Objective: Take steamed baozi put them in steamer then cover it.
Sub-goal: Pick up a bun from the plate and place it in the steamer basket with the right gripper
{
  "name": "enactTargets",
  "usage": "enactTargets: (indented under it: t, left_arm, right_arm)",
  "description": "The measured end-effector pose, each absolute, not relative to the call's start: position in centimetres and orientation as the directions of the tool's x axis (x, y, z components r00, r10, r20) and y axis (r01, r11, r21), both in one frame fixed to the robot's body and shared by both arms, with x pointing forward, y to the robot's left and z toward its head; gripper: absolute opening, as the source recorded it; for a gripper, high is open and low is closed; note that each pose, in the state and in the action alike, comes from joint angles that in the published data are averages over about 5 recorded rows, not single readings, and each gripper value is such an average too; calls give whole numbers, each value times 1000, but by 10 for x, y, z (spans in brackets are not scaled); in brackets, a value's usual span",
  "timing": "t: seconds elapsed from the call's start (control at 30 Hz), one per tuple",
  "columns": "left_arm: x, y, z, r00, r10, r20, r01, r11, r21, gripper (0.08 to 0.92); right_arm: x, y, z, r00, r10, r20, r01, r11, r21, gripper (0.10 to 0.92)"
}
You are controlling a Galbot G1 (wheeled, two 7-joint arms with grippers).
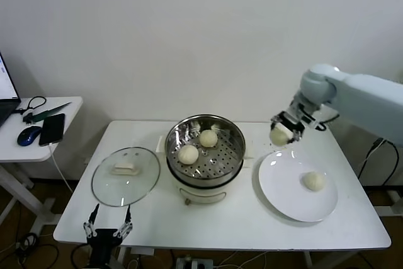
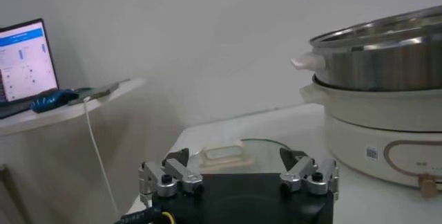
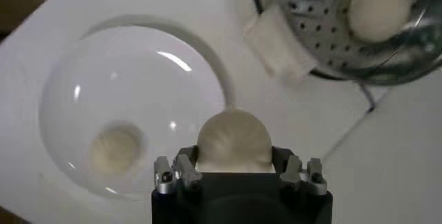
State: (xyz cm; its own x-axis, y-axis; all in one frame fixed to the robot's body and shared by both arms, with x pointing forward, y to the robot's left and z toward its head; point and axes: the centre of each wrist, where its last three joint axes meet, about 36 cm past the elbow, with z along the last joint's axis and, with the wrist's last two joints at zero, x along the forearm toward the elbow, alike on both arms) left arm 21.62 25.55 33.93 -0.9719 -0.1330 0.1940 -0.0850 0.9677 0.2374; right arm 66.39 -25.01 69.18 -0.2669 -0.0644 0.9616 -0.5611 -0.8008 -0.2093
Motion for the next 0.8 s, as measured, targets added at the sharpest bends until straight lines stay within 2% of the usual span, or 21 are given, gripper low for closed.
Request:
enactTargets:
  t: [0.33,0.57,0.8]
  left_arm:
    - [212,255,338,-971,-131,201,-81,968,239,823]
    - [213,255,340,-972,-127,196,-77,966,245,823]
    - [214,255,339,-973,-123,197,-72,966,249,823]
  right_arm:
    - [659,-144,713,-263,-73,962,-270,-952,-146,695]
    - [644,-80,683,-213,-58,975,-110,-990,-83,696]
    - [630,-43,649,-153,-43,987,-5,-999,-45,696]
